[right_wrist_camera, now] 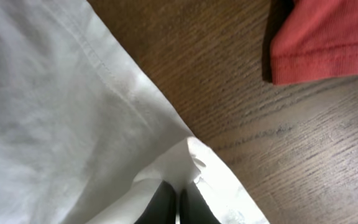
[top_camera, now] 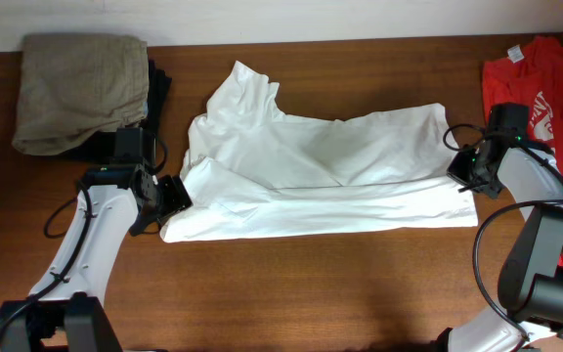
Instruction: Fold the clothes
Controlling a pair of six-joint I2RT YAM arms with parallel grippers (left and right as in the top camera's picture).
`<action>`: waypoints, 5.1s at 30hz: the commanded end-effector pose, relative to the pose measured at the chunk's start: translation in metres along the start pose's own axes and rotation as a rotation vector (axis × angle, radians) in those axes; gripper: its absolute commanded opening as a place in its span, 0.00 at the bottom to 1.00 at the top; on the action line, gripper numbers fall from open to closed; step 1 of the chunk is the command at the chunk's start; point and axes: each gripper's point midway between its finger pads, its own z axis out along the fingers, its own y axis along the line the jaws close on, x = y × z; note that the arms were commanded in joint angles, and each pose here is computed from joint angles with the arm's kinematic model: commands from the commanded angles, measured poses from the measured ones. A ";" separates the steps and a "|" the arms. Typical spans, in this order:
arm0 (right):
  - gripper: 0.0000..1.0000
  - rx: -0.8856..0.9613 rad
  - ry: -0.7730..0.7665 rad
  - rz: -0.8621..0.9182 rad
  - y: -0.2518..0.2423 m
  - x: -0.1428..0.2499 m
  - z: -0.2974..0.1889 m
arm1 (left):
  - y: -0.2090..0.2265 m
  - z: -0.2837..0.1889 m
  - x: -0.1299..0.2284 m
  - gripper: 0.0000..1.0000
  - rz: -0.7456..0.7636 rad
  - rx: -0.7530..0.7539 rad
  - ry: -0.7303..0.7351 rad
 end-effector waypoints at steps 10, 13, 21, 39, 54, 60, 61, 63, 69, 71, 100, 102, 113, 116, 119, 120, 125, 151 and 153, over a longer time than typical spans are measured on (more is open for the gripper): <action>0.12 0.006 -0.042 0.016 0.001 -0.014 0.001 | 0.003 0.002 -0.002 0.79 0.000 -0.011 -0.004; 0.13 -0.001 -0.059 0.016 0.002 -0.018 0.003 | 0.003 0.002 -0.002 0.79 0.000 -0.011 -0.004; 0.04 -0.052 -0.064 0.047 0.013 -0.023 0.024 | 0.003 0.002 -0.002 0.79 0.000 -0.011 -0.004; 0.96 -0.110 -0.118 0.027 0.040 -0.083 -0.065 | -0.024 0.001 0.000 0.79 0.079 0.121 0.007; 0.04 -0.209 0.406 -0.233 0.087 0.086 -0.037 | -0.204 -0.015 0.079 0.08 0.453 0.506 -0.011; 0.04 -0.191 0.456 -0.263 0.091 0.117 -0.025 | -0.245 0.011 0.087 0.01 0.455 0.624 0.021; 0.04 -0.187 0.461 -0.250 0.090 0.120 -0.024 | -0.247 0.017 0.090 0.01 0.450 0.631 0.042; 0.04 -0.184 0.460 -0.249 0.088 0.122 -0.020 | -0.250 0.027 0.097 0.01 0.453 0.646 0.084; 0.04 -0.197 0.440 -0.255 0.092 0.120 -0.017 | -0.248 0.051 0.110 0.01 0.435 0.636 0.166; 0.04 -0.202 0.430 -0.253 0.094 0.118 -0.016 | -0.249 0.054 0.110 0.01 0.436 0.638 0.168; 0.04 -0.211 0.405 -0.249 0.097 0.113 -0.014 | -0.244 0.083 0.082 0.01 0.402 0.503 0.039; 0.04 -0.207 0.407 -0.249 0.096 0.114 -0.013 | -0.246 0.083 0.079 0.01 0.402 0.508 0.023; 0.04 -0.197 0.427 -0.247 0.086 0.131 0.001 | -0.260 0.072 0.047 0.06 0.473 0.491 -0.136; 0.04 -0.197 0.427 -0.247 0.085 0.132 0.002 | -0.258 0.069 0.030 0.07 0.485 0.438 -0.214; 0.04 -0.198 0.423 -0.247 0.086 0.131 0.002 | -0.255 0.068 0.015 0.13 0.481 0.387 -0.280; 0.04 -0.198 0.423 -0.247 0.086 0.131 0.002 | -0.256 0.067 0.014 0.30 0.491 0.388 -0.290; 0.04 -0.198 0.423 -0.247 0.086 0.131 0.002 | -0.258 0.062 0.009 0.52 0.506 0.377 -0.303; 0.04 -0.191 0.379 -0.255 0.087 0.122 0.006 | -0.141 0.016 0.043 0.44 0.527 -0.044 0.025; 0.04 -0.190 0.382 -0.255 0.087 0.123 0.006 | -0.136 0.027 0.044 0.42 0.504 -0.027 0.045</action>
